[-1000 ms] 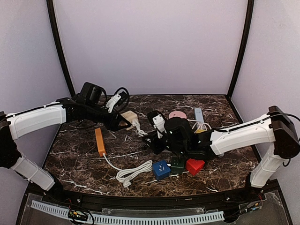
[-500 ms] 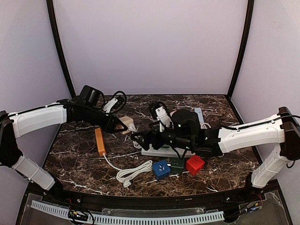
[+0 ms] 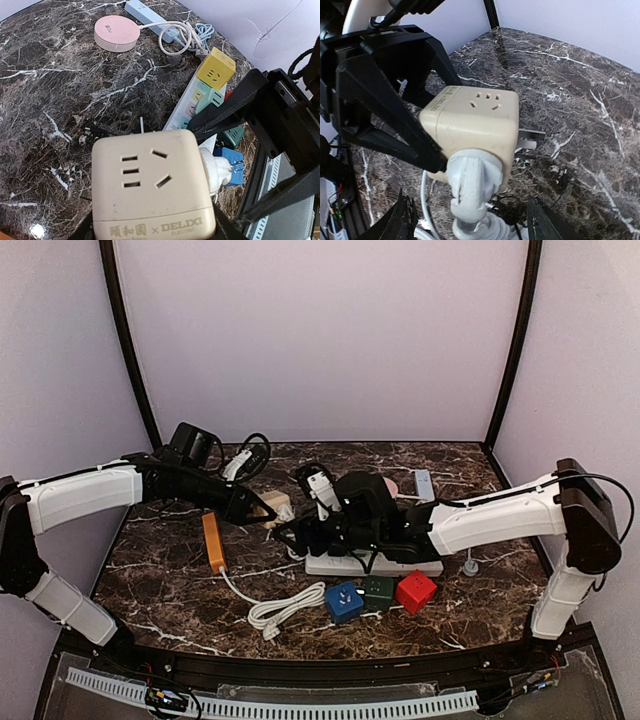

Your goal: Pull the plug off the socket

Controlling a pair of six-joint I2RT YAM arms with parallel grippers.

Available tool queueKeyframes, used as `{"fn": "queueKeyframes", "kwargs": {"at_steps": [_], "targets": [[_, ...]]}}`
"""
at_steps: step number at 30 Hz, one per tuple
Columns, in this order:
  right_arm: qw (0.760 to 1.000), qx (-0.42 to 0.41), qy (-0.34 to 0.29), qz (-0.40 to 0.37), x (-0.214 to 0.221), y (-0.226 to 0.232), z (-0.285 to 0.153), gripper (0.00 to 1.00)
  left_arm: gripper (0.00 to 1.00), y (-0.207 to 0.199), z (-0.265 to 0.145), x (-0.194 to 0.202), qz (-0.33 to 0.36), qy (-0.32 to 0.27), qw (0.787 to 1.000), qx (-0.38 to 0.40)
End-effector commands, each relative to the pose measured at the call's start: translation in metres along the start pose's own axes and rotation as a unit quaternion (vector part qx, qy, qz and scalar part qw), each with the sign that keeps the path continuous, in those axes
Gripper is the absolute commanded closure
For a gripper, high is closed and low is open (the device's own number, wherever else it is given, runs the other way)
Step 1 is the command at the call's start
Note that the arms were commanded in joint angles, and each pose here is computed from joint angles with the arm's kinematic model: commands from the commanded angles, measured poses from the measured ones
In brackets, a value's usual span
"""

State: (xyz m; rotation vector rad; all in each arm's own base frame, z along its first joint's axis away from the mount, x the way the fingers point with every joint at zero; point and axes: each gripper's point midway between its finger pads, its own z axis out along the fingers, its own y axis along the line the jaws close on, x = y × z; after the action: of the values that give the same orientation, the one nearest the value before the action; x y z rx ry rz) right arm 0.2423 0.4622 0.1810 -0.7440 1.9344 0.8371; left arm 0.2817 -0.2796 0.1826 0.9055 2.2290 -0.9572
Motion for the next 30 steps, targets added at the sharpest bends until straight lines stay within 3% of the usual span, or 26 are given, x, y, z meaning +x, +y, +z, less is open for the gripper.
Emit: {"fn": "queueKeyframes", "kwargs": {"at_steps": [1,8,9,12,16,22,27,30], "targets": [[1.000,0.017,-0.001,-0.005,-0.009,-0.009,0.012,0.38,0.99,-0.023,-0.015,-0.024,0.029,-0.051,0.998,0.034],[1.000,0.003,0.000,-0.002,-0.013,-0.004,0.020,0.85,0.99,-0.018,-0.017,-0.024,0.034,-0.051,0.998,0.013],[1.000,0.002,0.000,-0.001,-0.013,-0.003,0.020,0.88,0.99,-0.016,-0.018,-0.024,0.035,-0.051,0.998,0.007],[1.000,-0.002,0.009,0.001,-0.009,-0.002,0.023,0.90,0.99,-0.012,-0.020,-0.024,0.038,-0.052,0.998,-0.009],[1.000,-0.005,0.026,0.006,0.000,-0.002,0.029,0.82,0.99,-0.013,-0.021,-0.025,0.040,-0.055,0.998,-0.008],[0.999,0.009,0.032,0.007,0.004,-0.007,0.032,0.81,0.99,-0.012,-0.020,-0.025,0.040,-0.055,0.998,-0.008],[0.999,0.017,0.026,0.008,0.000,-0.010,0.031,1.00,0.99,-0.011,-0.019,-0.024,0.039,-0.053,0.998,-0.009],[1.000,0.015,0.014,0.006,-0.010,-0.008,0.025,1.00,0.99,-0.007,-0.018,-0.021,0.052,-0.047,0.997,-0.022]]}}
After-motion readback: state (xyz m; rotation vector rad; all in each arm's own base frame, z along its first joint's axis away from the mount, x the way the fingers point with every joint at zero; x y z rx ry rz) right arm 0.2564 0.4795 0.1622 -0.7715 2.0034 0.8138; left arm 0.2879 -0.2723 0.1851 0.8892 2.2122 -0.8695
